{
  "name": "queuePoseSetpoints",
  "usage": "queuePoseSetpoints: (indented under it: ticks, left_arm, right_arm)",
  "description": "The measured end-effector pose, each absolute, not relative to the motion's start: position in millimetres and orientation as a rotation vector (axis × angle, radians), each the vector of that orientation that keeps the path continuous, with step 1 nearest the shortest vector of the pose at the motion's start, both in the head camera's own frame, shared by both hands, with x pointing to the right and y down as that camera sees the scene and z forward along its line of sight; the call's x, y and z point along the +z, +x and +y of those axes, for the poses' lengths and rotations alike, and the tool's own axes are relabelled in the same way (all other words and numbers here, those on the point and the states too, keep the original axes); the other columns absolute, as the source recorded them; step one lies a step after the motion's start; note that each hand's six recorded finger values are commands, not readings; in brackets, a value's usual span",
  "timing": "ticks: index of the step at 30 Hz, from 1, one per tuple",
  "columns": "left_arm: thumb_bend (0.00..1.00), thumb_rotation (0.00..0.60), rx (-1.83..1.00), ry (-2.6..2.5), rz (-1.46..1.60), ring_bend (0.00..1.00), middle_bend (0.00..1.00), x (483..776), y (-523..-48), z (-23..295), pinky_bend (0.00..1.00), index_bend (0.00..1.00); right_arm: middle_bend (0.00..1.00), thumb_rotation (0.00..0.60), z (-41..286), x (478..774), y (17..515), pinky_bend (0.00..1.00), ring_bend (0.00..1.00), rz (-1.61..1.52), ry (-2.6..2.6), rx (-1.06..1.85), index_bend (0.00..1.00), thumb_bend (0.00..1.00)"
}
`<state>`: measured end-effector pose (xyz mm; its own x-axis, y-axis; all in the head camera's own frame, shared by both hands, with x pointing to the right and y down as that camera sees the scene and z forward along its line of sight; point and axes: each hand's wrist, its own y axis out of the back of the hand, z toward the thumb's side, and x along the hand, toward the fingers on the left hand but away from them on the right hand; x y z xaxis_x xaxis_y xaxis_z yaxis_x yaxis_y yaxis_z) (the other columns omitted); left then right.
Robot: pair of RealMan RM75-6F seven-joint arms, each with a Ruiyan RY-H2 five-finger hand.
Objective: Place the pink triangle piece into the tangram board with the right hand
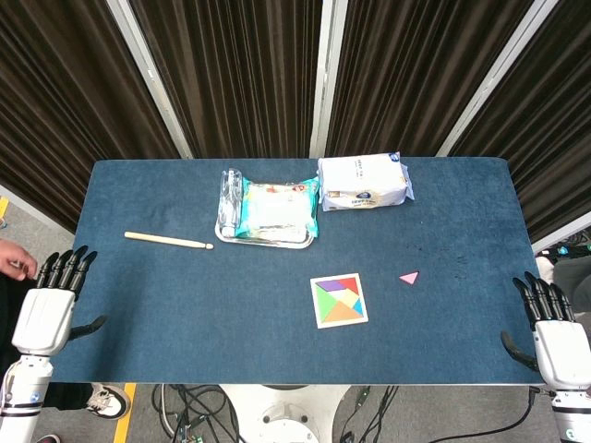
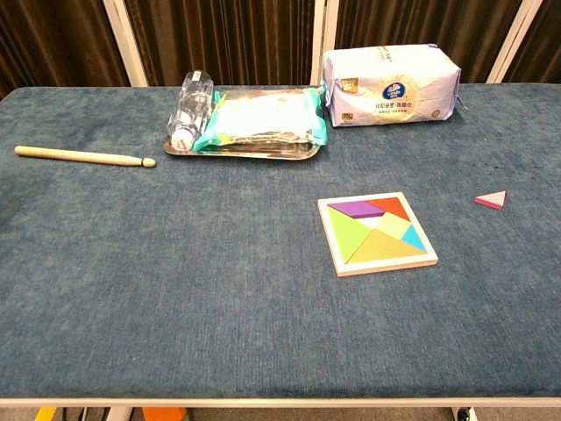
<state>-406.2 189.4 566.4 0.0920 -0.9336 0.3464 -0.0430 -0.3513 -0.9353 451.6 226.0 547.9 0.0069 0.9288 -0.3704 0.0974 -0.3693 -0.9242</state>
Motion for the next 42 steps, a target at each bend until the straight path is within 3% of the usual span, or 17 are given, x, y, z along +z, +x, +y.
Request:
queuePoseSetpoints:
  ticks: [18, 37, 42]
  left_arm:
    - [0.0, 0.6, -1.372, -1.561, 1.004, 0.0, 0.0, 568.3, -410.4, 192.6, 0.0, 0.01]
    - [0.0, 0.6, -1.376, -1.563, 1.009, 0.0, 0.0, 571.8, -415.1, 195.4, 0.0, 0.01]
    - [0.0, 0.6, -1.388, -1.572, 0.999, 0.0, 0.0, 577.0, -415.7, 195.6, 0.0, 0.01]
  right_arm:
    - [0.0, 0.6, 217.7, 572.4, 448.9, 0.0, 0.0, -1.003, -1.591, 1.499, 0.0, 0.23]
    - [0.0, 0.6, 133.3, 656.4, 365.4, 0.0, 0.0, -0.617, -1.72, 1.485, 0.0, 0.23]
    - [0.0, 0.6, 125.3, 682.3, 349.6, 0.0, 0.0, -0.548, -1.738, 1.51, 0.0, 0.23]
